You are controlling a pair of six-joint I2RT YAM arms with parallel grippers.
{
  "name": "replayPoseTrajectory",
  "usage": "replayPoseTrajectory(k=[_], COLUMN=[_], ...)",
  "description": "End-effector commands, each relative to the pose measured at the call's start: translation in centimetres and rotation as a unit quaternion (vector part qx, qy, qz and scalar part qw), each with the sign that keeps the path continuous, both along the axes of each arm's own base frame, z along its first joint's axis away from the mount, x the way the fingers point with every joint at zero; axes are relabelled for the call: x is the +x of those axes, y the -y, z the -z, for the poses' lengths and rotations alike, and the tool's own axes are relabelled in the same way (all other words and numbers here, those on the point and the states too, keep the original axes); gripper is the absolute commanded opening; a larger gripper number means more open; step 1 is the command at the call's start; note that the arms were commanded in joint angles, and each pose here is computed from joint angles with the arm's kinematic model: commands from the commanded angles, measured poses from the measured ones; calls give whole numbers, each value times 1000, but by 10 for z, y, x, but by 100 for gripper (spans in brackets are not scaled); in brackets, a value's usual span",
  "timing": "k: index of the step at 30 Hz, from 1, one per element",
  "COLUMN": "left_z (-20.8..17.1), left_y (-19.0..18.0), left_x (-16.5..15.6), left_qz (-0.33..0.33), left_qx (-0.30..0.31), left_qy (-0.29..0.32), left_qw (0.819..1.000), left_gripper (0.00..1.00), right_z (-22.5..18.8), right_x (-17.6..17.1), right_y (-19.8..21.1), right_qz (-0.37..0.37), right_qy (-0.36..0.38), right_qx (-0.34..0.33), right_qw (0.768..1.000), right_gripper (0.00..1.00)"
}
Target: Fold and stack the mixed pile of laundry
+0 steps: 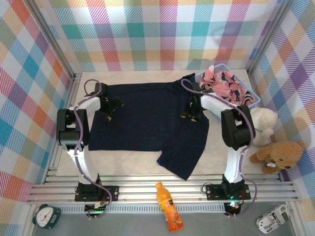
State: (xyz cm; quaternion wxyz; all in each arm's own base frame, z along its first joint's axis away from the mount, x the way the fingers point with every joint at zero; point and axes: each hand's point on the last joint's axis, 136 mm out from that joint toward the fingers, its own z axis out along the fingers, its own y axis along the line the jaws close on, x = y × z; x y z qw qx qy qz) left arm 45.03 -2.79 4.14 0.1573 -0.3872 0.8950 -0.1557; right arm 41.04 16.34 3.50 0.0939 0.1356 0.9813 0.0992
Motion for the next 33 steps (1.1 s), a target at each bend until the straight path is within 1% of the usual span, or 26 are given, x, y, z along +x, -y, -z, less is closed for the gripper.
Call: replayPoseTrajectory(k=[1, 3, 5, 7, 10, 12, 15, 18, 20, 23, 26, 29, 31, 33], left_z=[20, 31, 35, 36, 37, 38, 38, 34, 21, -4, -28, -54, -74, -87], left_y=[-44, -55, -61, -62, -60, -59, -55, -47, -45, -50, -50, -39, -31, -22], left_x=[-24, -39, -47, -48, -40, -32, -7, 22, 41, 62, 69, 66, 59, 48], left_qz=[-65, -77, -75, -59, -36, -25, 0, 32, 47, 51, 50, 45, 42, 44], left_qx=[59, 58, 56, 59, 60, 59, 48, 30, 30, 45, 40, 10, -5, -16], left_qy=[-41, -65, -76, -81, -84, -86, -77, -73, -56, -23, -9, 17, 41, 54], left_qw=[995, 993, 993, 993, 994, 994, 996, 996, 997, 997, 998, 999, 998, 997], left_gripper=[100, 100, 100, 100, 100, 100, 100, 100, 100, 100, 100, 100, 100, 100], right_z=[5, 15, 24, 29, 29, 25, 19, -1, -23, -56, -77, -88, -87, -85], right_x=[25, 34, 45, 61, 89, 107, 129, 141, 141, 128, 96, 49, 11, -24], right_y=[2, -4, -15, -26, -46, -61, -68, -61, -52, -37, -24, -6, 4, 9], right_qz=[30, 24, 16, 4, -23, -45, -69, -77, -73, -76, -74, -52, -35, -20], right_qy=[10, 1, -7, -10, 2, 13, 29, 49, 62, 82, 76, 53, 34, 14], right_qx=[-21, -15, -2, 9, 35, 51, 55, 49, 43, 24, 12, 3, 5, 13], right_qw=[999, 1000, 1000, 1000, 999, 998, 996, 995, 994, 993, 994, 997, 999, 1000], right_gripper=[57, 59, 61, 63, 66, 68, 73, 80, 83, 89, 92, 91, 91, 89])
